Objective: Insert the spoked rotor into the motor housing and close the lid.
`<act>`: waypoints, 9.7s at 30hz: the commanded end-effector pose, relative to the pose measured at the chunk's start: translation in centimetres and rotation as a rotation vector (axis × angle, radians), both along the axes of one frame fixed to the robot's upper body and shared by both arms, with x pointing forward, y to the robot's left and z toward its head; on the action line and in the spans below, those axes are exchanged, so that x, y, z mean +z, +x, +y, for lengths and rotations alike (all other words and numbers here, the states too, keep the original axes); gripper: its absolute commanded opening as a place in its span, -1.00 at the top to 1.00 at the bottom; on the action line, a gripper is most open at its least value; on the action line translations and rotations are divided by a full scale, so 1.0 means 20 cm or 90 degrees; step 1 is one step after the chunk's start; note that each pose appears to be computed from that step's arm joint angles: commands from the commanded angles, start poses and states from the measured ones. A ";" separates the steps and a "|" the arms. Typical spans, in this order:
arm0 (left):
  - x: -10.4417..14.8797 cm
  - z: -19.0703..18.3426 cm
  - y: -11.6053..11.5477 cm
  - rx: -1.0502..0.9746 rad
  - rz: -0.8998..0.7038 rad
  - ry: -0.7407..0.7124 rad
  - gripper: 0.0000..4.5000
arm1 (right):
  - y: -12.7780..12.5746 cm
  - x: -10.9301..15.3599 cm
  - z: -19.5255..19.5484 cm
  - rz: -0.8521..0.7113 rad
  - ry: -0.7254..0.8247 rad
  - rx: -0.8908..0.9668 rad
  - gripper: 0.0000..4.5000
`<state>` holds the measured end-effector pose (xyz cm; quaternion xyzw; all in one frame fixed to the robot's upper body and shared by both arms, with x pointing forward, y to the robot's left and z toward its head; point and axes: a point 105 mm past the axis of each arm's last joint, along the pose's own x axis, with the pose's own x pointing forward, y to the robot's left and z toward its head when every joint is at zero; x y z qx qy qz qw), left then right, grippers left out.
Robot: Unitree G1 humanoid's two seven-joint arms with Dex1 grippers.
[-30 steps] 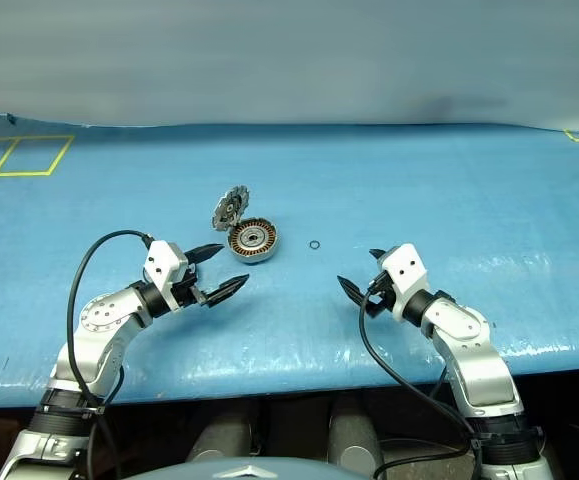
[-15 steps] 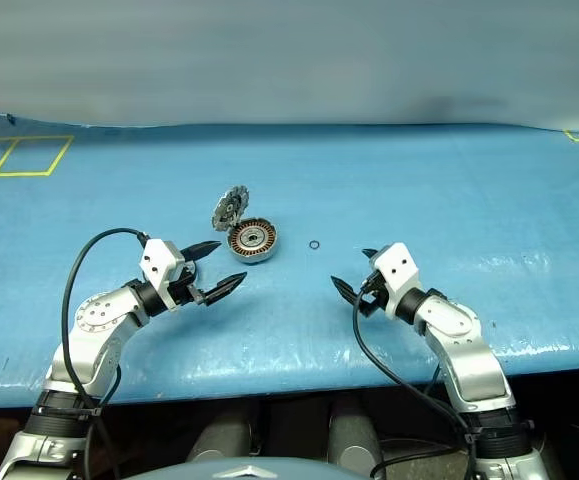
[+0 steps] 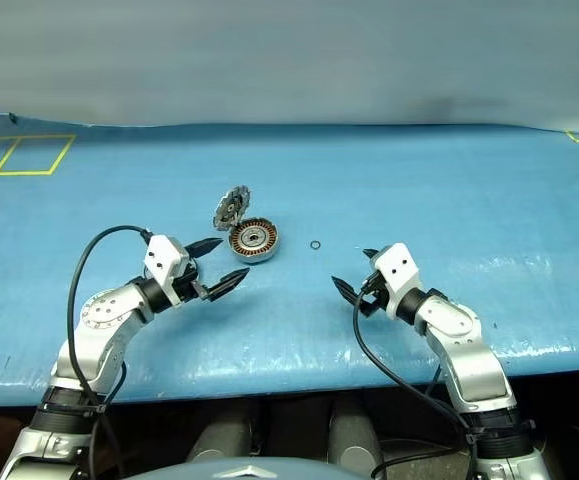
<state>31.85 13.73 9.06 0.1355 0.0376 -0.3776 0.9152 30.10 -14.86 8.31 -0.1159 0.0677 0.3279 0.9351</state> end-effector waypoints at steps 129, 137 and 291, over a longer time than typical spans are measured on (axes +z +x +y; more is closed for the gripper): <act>0.08 -0.36 0.08 -0.424 -0.008 0.569 0.10 | -0.03 0.11 0.03 -0.055 -0.036 -0.004 -1.00; 0.03 -0.33 0.04 -0.479 -0.031 0.640 0.10 | -0.03 0.12 0.02 -0.060 -0.034 -0.015 -1.00; 0.03 -0.01 -0.20 -0.109 -0.014 -0.064 -0.93 | 0.47 -0.17 0.41 0.045 0.062 -0.019 -0.04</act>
